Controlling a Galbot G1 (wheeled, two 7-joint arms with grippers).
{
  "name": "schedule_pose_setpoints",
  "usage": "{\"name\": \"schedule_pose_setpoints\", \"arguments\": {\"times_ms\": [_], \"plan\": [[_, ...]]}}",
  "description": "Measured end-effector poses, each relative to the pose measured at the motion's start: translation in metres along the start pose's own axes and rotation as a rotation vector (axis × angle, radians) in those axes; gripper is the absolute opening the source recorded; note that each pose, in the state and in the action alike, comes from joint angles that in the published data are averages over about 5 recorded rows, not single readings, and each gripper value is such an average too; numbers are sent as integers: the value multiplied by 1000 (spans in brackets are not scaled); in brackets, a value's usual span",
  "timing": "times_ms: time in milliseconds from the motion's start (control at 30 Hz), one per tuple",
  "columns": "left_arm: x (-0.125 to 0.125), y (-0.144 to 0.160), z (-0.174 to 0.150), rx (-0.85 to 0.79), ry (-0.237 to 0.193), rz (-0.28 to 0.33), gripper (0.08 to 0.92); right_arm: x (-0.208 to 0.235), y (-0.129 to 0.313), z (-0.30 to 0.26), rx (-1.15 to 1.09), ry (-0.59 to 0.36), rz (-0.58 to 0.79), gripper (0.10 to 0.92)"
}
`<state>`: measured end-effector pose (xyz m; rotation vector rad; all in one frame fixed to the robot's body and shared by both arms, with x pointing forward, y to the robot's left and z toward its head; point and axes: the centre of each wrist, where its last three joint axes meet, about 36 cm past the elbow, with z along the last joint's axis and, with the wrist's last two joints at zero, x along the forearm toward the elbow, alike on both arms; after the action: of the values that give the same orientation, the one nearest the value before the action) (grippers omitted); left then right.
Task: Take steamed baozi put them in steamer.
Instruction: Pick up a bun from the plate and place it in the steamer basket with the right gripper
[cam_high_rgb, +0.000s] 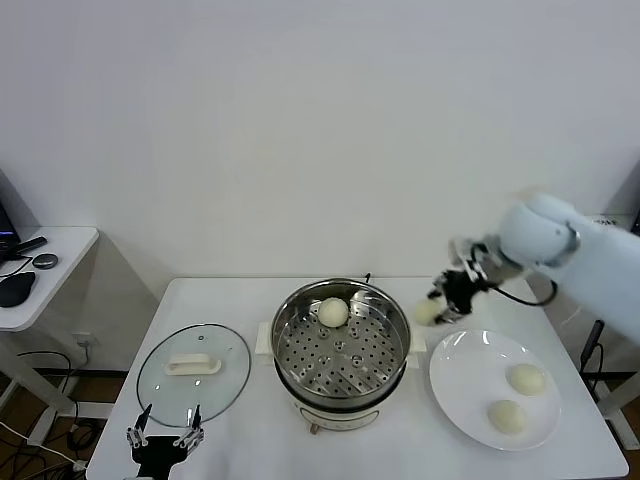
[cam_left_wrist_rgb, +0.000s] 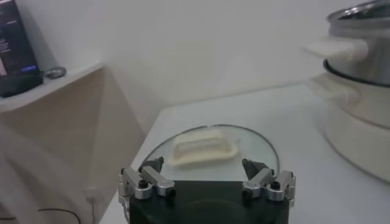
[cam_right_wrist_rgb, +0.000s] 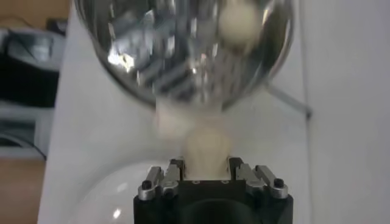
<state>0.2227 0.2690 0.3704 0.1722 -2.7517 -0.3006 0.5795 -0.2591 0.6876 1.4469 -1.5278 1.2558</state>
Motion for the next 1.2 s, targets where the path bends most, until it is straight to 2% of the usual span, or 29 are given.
{"name": "schedule_pose_setpoints", "arguments": {"times_ms": [233, 567, 867, 1200], "plan": [[5, -3, -7, 12, -17, -3, 823, -6, -17, -86, 67, -32, -60, 458], [8, -8, -22, 32, -57, 6, 823, -70, -31, -174, 141, 33, -141, 458], [8, -7, -31, 53, -82, 8, 823, -132, -33, -213, 162, 100, -187, 481], [4, -5, -33, 64, -93, 6, 823, -178, -35, -230, 156, 136, -196, 503]]}}
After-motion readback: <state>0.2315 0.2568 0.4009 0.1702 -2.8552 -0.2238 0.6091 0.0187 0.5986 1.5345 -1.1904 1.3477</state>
